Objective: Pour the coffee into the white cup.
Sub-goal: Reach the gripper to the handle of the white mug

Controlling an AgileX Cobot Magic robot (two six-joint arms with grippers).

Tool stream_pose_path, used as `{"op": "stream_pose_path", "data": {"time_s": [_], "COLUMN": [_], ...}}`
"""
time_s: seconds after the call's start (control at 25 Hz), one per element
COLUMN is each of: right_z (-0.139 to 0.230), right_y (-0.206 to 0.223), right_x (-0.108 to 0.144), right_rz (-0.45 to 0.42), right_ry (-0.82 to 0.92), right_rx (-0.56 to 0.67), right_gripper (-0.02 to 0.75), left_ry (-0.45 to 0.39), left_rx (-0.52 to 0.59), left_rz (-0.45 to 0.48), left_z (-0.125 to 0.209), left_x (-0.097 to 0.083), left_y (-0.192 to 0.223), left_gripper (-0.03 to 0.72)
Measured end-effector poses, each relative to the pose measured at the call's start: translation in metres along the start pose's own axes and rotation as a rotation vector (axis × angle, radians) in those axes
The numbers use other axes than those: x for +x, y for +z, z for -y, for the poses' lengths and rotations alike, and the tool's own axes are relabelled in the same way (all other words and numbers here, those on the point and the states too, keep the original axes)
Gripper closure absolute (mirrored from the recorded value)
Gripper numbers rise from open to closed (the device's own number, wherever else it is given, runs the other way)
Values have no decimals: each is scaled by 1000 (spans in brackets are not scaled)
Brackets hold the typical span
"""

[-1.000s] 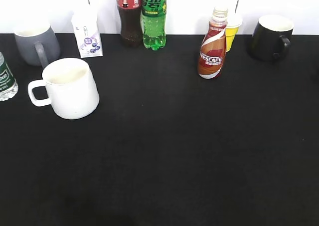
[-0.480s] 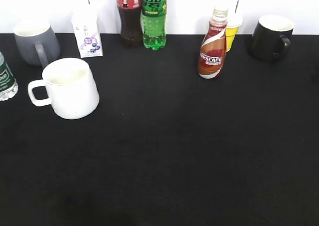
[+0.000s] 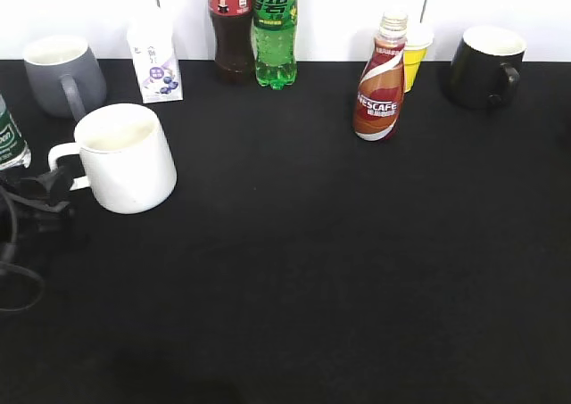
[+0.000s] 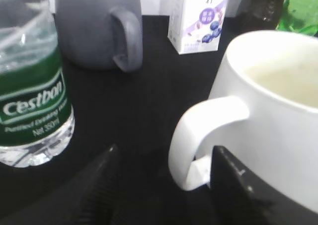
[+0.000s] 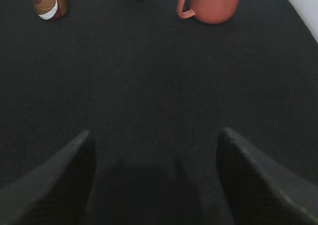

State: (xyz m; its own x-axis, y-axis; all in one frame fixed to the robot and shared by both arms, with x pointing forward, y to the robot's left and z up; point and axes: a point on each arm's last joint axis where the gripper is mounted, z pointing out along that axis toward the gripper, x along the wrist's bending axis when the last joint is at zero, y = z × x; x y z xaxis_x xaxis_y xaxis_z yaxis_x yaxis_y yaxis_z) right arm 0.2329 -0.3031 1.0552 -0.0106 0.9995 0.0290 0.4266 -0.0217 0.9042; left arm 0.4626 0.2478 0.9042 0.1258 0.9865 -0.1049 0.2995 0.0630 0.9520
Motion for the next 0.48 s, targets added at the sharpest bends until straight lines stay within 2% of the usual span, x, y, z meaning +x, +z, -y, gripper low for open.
{"op": "stream_pose_path", "data": {"time_s": [0.16, 0.24, 0.36, 0.48], "right_z": [0, 0, 0, 0], "right_y": [0, 0, 0, 0], "right_x": [0, 0, 0, 0], "right_rz": [0, 0, 0, 0], "right_ry": [0, 0, 0, 0], "right_rx": [0, 0, 0, 0], "right_gripper": [164, 164, 164, 164], "left_ry": [2, -2, -4, 5], "left_rx": [-27, -43, -107, -136], "left_rz": [0, -11, -9, 26], "left_z": [1, 2, 6, 7], "left_x": [-2, -2, -4, -8], "left_y": [19, 33, 62, 73], "left_gripper": [245, 271, 382, 567]}}
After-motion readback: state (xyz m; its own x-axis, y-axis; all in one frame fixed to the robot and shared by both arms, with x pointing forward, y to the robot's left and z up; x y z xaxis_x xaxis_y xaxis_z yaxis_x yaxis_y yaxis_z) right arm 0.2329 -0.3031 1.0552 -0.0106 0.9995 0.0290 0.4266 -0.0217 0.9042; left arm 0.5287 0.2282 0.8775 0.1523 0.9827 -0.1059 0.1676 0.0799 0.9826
